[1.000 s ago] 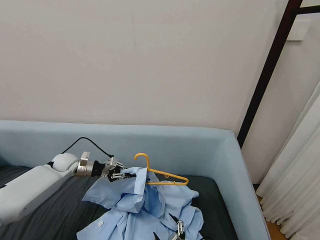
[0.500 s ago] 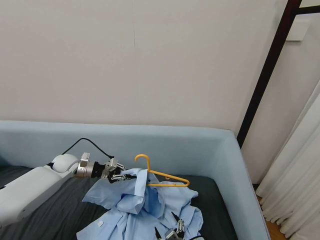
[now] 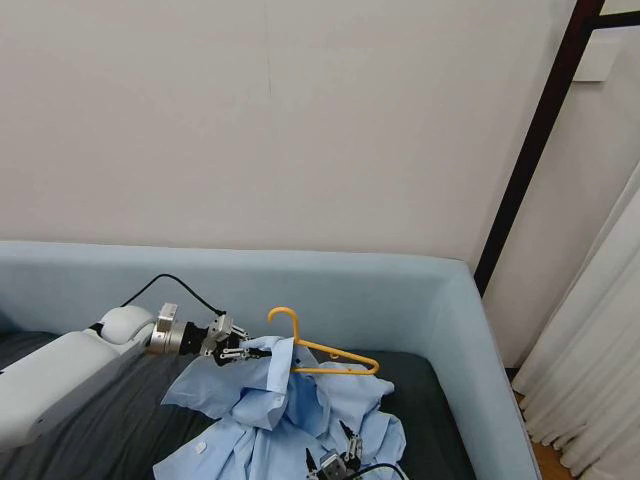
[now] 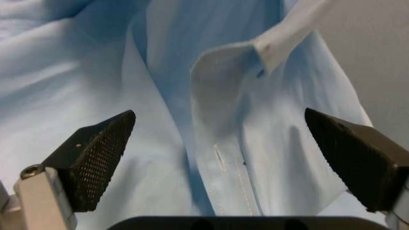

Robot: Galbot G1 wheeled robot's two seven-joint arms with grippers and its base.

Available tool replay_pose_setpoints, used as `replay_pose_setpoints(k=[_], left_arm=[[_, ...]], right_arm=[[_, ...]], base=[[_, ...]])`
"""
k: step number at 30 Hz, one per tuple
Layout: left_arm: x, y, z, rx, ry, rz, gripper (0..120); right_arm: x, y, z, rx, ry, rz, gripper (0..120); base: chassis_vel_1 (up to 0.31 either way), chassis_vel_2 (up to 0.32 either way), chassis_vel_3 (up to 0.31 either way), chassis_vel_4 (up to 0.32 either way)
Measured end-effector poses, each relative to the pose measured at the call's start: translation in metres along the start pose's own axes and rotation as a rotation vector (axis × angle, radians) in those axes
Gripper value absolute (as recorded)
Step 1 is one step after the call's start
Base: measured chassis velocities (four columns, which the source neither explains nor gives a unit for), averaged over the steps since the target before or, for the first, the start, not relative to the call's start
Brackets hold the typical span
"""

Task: Pick up the clothes from the sofa and hang them on the clothes hanger.

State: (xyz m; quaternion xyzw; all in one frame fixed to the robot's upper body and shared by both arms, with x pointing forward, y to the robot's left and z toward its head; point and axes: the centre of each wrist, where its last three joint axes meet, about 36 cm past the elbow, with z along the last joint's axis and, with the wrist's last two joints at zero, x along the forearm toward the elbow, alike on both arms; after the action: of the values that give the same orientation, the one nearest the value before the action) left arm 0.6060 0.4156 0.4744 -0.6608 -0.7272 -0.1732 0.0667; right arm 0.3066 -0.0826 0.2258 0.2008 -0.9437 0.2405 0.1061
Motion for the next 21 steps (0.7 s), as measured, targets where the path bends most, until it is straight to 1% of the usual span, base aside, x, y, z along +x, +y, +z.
replay_pose_setpoints(k=[2, 3, 5, 6, 11, 12, 15, 16, 17, 21], left_arm=[[0.0, 0.0, 0.0, 0.0, 0.0, 0.001, 7], [0.001, 0.0, -0.001, 0.001, 0.0, 0.001, 7], [0.002, -0.002, -0.002, 0.002, -0.001, 0.002, 7], [0.002, -0.002, -0.002, 0.002, -0.001, 0.002, 7], [0.006, -0.003, -0.003, 0.005, 0.004, 0.005, 7], [0.006, -0.003, -0.003, 0.005, 0.004, 0.005, 7], [0.007, -0.004, -0.002, 0.008, 0.003, 0.003, 7], [0.007, -0.004, -0.002, 0.01, 0.003, 0.003, 7], [0.007, -0.004, -0.002, 0.01, 0.003, 0.003, 7], [0.007, -0.006, 0.002, 0.018, 0.005, 0.003, 7]], right_arm=[[-0.001, 0.001, 0.0, 0.007, 0.007, 0.012, 99], [-0.002, 0.001, 0.001, 0.011, 0.013, 0.022, 97], [-0.005, 0.001, 0.0, 0.017, 0.029, 0.047, 87], [-0.005, 0.001, 0.0, 0.017, 0.029, 0.047, 87], [-0.009, 0.003, -0.006, 0.003, 0.033, 0.069, 66], [-0.009, 0.003, -0.006, 0.003, 0.033, 0.069, 66], [-0.008, 0.006, -0.008, -0.001, 0.027, 0.068, 52], [-0.008, 0.007, -0.009, -0.001, 0.025, 0.068, 49], [-0.008, 0.007, -0.009, -0.001, 0.025, 0.068, 49], [-0.009, 0.007, -0.01, -0.007, 0.017, 0.076, 30]], base=[[0.0, 0.0, 0.0, 0.0], [0.0, 0.0, 0.0, 0.0], [0.0, 0.0, 0.0, 0.0], [0.0, 0.0, 0.0, 0.0], [0.0, 0.0, 0.0, 0.0], [0.0, 0.0, 0.0, 0.0], [0.0, 0.0, 0.0, 0.0], [0.0, 0.0, 0.0, 0.0], [0.0, 0.0, 0.0, 0.0], [0.0, 0.0, 0.0, 0.0]])
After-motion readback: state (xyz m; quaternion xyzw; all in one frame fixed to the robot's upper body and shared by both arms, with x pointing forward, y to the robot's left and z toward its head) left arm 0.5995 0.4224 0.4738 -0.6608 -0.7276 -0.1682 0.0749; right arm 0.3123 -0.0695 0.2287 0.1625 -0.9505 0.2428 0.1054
